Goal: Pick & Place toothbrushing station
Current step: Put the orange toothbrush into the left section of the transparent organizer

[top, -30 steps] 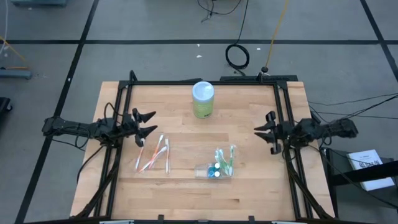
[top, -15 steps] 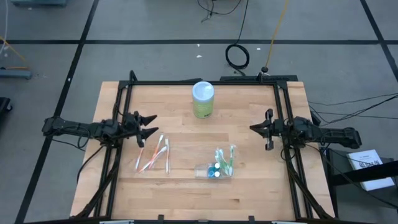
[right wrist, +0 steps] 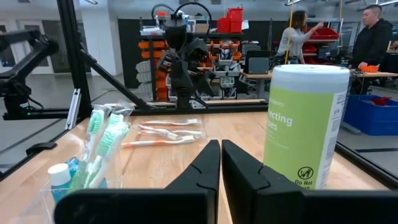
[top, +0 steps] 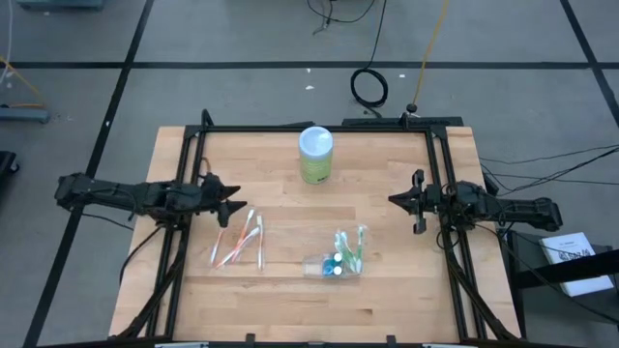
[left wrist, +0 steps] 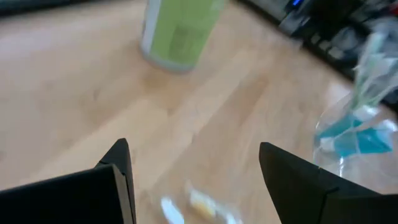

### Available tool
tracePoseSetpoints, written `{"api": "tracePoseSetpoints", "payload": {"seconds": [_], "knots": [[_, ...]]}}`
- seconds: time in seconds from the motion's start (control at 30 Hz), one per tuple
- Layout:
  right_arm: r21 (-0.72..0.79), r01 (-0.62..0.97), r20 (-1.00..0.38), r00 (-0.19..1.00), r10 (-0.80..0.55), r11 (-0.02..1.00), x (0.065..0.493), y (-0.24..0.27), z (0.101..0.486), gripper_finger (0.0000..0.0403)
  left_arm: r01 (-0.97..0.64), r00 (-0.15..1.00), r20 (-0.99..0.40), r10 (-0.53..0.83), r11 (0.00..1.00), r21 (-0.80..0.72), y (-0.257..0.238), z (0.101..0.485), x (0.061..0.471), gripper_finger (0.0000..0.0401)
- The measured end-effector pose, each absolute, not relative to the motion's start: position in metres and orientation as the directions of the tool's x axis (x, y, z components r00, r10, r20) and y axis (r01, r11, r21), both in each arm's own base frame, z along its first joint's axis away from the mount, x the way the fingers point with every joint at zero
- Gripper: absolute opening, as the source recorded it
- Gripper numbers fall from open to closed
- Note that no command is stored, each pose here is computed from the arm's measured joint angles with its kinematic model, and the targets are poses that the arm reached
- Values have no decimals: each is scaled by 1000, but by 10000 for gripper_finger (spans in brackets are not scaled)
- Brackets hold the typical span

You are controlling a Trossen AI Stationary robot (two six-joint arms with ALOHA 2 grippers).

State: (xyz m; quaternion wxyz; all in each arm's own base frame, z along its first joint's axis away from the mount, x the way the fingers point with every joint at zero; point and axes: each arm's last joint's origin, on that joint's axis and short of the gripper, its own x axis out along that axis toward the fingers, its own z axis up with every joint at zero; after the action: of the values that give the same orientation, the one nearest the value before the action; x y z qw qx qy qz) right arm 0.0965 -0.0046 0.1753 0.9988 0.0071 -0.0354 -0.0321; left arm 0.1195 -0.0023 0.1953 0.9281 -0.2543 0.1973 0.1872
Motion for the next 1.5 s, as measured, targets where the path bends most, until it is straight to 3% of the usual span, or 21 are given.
{"api": "tracePoseSetpoints", "payload": {"seconds": [0.13,0.3,0.43,0.53,0.73,0.97,1.17,1.4,1.5], "knots": [[16,64,71,995,-65,998,97,-5,175,8,-556,737,-646,200,722,-411,-5,208,133,225],[16,64,71,995,-65,998,97,-5,175,7,-786,449,-885,123,526,-325,-9,202,144,225],[16,64,71,995,-65,998,97,-5,175,9,-916,220,-972,85,360,-176,-12,186,146,225],[16,64,74,995,-65,998,97,-5,176,7,-952,124,-987,104,292,-89,-13,174,151,225],[17,63,79,995,-65,998,97,-5,176,8,-977,42,-976,212,213,4,-11,158,162,225],[17,63,82,995,-64,998,96,-5,176,7,-973,-60,-980,191,209,100,-12,143,167,225],[17,63,86,994,-64,998,96,-5,177,7,-986,-75,-978,193,133,101,-10,142,167,225],[17,63,86,994,-64,998,96,-5,177,8,-987,-66,-973,222,130,97,-6,142,168,223],[17,63,86,994,-64,998,96,-5,177,7,-986,-68,-974,217,132,98,-6,142,168,202]]}}
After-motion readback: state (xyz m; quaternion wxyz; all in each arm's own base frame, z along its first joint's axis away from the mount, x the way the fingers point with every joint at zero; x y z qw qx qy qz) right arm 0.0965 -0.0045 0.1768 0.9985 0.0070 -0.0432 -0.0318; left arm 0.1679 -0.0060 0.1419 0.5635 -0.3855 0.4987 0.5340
